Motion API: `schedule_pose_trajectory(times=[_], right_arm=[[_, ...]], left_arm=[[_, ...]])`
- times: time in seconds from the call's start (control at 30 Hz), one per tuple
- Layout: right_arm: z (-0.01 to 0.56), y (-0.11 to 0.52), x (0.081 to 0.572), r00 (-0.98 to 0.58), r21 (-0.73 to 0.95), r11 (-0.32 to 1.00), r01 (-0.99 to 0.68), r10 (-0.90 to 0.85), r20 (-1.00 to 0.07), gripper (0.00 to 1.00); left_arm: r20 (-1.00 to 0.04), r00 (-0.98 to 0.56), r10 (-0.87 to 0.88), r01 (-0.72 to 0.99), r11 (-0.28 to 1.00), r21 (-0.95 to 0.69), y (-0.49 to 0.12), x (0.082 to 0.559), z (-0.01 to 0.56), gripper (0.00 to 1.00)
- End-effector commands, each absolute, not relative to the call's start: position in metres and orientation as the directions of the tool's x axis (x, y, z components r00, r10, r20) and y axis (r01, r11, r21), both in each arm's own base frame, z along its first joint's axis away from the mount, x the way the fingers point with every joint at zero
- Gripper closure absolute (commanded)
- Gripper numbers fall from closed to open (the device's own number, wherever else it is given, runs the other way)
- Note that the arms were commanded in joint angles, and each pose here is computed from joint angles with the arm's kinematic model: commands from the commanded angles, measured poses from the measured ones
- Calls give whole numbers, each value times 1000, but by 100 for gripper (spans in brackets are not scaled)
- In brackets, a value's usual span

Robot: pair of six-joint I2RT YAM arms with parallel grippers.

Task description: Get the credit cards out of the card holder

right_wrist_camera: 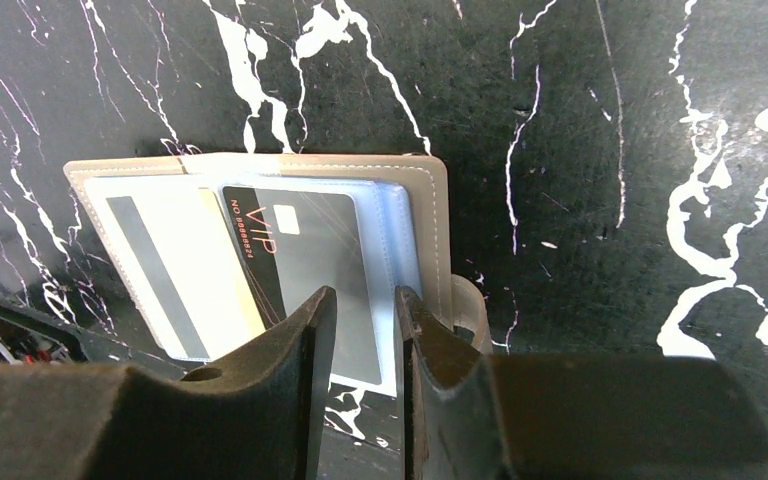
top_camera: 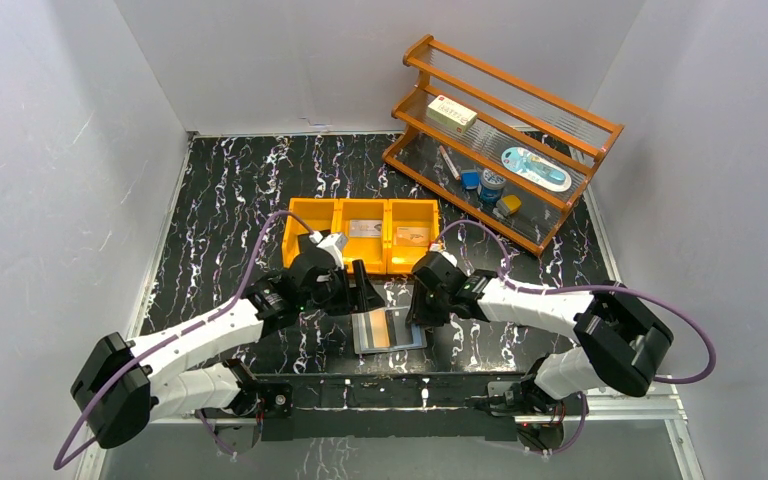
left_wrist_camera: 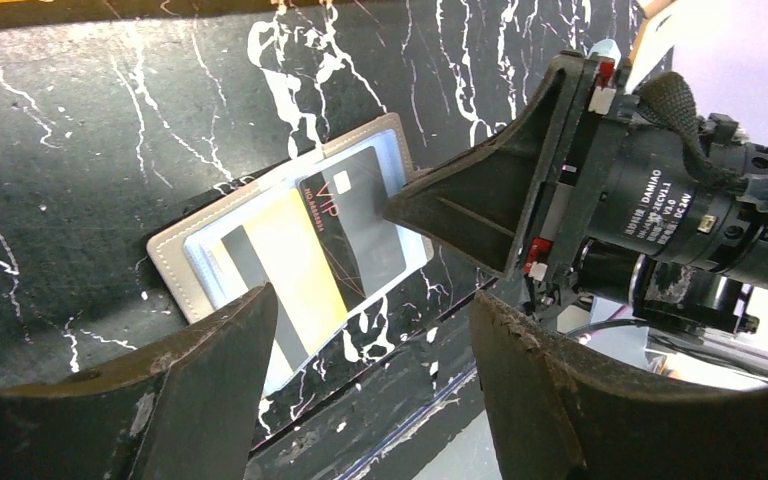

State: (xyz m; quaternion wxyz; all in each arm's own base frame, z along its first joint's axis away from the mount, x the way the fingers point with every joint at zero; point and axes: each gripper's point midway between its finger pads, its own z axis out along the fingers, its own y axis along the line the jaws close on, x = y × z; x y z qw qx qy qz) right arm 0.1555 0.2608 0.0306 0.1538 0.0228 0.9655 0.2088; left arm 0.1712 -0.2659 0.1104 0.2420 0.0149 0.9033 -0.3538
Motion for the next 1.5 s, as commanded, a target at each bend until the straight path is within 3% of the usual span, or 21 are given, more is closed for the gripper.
schedule_pose_trajectory(times=[0.0, 0.4, 0.57, 0.93, 1.13, 1.47], right_arm=[[27, 259, 154, -952, 418, 908, 8, 134, -274, 64], [21, 258, 148, -953, 447, 891, 80, 199, -227, 65], [20, 242, 161, -925, 389, 913, 126, 250, -286, 67], [97, 301, 173, -918, 647, 757, -89, 190, -349, 65], [98, 327, 163, -948, 733, 668, -125, 137, -287, 65], [43, 328, 143, -985, 732, 680, -34, 103, -141, 63]], left_arm=[[-444, -885, -143, 231, 693, -683, -283, 174, 128, 31], [-386, -913, -135, 202, 672, -712, -302, 177, 114, 32], [-367, -920, -138, 176, 690, -702, -308, 184, 95, 36], [-382, -905, -186, 76, 813, -577, -272, 187, 67, 45], [-405, -898, -168, 122, 792, -598, -270, 182, 73, 47], [-353, -929, -111, 147, 766, -626, -271, 162, 54, 50]])
